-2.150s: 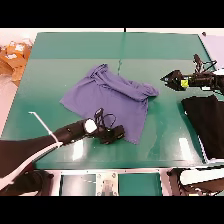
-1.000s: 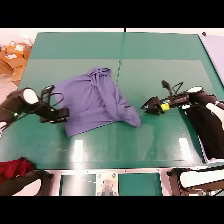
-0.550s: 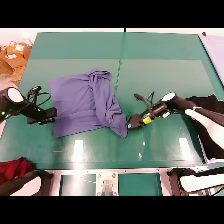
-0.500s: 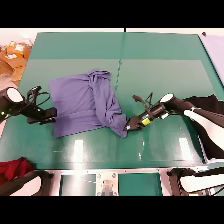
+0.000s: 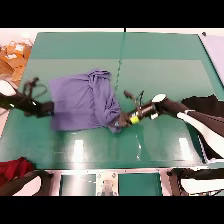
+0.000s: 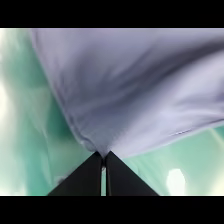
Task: Fold the shirts.
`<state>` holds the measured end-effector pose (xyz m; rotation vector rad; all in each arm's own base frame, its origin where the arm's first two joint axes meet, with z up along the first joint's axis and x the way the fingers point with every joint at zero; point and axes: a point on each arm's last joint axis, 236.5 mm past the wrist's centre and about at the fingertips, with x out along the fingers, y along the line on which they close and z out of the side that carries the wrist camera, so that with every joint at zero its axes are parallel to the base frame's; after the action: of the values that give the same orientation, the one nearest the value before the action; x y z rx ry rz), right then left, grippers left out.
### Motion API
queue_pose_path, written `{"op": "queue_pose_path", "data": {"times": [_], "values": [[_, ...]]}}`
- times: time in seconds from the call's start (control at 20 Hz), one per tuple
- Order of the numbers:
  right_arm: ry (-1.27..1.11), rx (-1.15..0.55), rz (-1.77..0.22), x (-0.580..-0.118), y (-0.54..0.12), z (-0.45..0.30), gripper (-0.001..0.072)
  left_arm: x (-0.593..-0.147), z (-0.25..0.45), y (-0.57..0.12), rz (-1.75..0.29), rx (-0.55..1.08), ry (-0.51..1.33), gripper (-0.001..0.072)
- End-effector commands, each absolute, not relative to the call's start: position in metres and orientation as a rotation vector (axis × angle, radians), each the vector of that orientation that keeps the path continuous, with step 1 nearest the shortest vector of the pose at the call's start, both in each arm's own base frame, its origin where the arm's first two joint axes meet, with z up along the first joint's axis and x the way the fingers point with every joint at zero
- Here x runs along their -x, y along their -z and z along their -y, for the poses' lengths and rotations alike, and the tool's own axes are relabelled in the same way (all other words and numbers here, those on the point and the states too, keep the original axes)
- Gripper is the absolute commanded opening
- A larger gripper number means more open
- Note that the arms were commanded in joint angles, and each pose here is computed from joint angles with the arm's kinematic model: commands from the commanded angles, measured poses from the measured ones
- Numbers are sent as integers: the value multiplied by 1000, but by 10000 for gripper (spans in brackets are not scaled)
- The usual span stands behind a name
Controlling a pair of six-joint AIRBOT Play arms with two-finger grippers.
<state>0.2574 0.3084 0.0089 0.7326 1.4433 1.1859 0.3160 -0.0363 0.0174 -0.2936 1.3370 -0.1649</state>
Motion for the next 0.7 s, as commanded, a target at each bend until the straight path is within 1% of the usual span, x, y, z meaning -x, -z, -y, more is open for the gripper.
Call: {"op": "queue_pose_path", "data": {"times": [0.0, 0.05, 0.1, 0.15, 0.2, 0.25, 0.35, 0.45, 0.55, 0.65], "values": [[-1426, -898, -951, -310, -190, -298, 17, -351, 25, -180, -917, 168, 162, 20], [-1407, -873, -749, -330, -254, -275, 16, -352, 24, -270, -668, 135, 154, 20], [-1360, -840, -564, -342, -313, -251, 16, -339, 24, -354, -437, 102, 151, 20], [-1281, -793, -378, -347, -372, -224, 17, -311, 27, -435, -217, 69, 148, 20], [-1214, -753, -230, -341, -422, -202, 16, -279, 30, -493, -62, 37, 151, 20], [-1158, -714, -91, -323, -469, -183, 16, -241, 37, -541, 66, 4, 161, 20], [-1082, -634, 135, -275, -537, -161, 16, -188, 45, -594, 244, -31, 170, 20], [-1008, -591, 318, -224, -583, -146, 16, -164, 48, -613, 314, -45, 170, 20], [-888, -516, 460, -184, -608, -131, 17, -161, 50, -614, 316, -44, 178, 20], [-793, -428, 531, -159, -615, -126, 16, -169, 58, -606, 287, -28, 218, 20]]}}
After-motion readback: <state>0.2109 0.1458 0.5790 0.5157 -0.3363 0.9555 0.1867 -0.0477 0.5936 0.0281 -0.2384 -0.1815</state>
